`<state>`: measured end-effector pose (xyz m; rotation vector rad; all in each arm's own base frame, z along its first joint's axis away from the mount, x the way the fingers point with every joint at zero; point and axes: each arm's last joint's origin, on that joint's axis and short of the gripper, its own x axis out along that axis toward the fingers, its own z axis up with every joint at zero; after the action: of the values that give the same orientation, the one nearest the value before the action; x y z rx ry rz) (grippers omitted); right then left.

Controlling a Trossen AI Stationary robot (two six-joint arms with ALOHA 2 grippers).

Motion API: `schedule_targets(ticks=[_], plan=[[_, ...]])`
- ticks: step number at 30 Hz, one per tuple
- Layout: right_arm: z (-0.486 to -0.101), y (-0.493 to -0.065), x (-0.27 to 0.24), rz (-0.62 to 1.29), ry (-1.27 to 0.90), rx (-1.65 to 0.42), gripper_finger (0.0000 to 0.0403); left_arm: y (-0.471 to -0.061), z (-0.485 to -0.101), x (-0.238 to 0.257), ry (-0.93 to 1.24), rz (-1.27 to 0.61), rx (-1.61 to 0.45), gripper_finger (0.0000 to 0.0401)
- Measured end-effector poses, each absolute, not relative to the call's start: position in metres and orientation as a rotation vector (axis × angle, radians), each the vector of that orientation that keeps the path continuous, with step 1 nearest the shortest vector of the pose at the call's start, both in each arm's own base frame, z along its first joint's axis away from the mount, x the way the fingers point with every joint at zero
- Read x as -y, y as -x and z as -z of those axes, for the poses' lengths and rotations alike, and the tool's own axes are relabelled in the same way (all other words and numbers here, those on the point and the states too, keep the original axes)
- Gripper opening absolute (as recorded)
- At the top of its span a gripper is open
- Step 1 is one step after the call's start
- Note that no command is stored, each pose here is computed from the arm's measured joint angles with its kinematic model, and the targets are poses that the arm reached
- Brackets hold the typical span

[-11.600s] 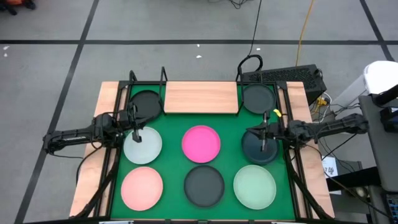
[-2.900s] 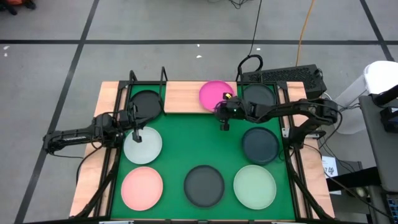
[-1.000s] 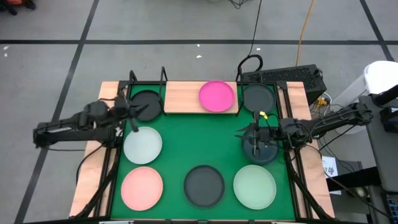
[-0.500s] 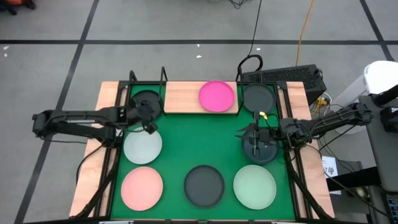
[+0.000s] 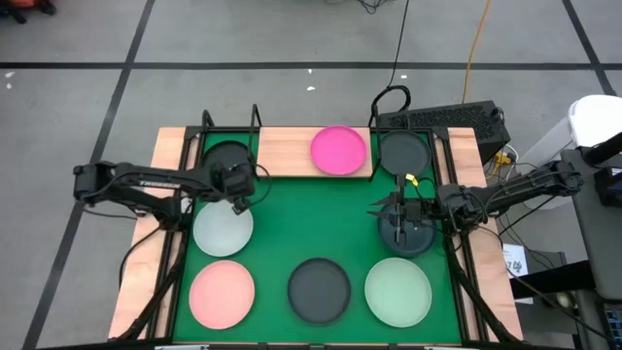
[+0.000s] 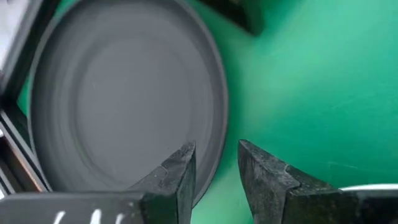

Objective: Place and stack plates onto a shelf
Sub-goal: Stack the black plate on top of the pink plate on the shelf

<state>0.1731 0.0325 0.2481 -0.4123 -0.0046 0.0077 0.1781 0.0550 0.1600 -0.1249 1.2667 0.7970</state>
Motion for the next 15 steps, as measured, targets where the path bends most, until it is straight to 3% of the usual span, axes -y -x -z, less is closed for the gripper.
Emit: schedule_targets(ticks=[15], plan=[[-0.248, -0.173, -0.033, -0.009, 0.413, 0.002, 0.007, -0.177, -0.139, -0.078, 0.246, -0.824, -1.392, 0.0124]])
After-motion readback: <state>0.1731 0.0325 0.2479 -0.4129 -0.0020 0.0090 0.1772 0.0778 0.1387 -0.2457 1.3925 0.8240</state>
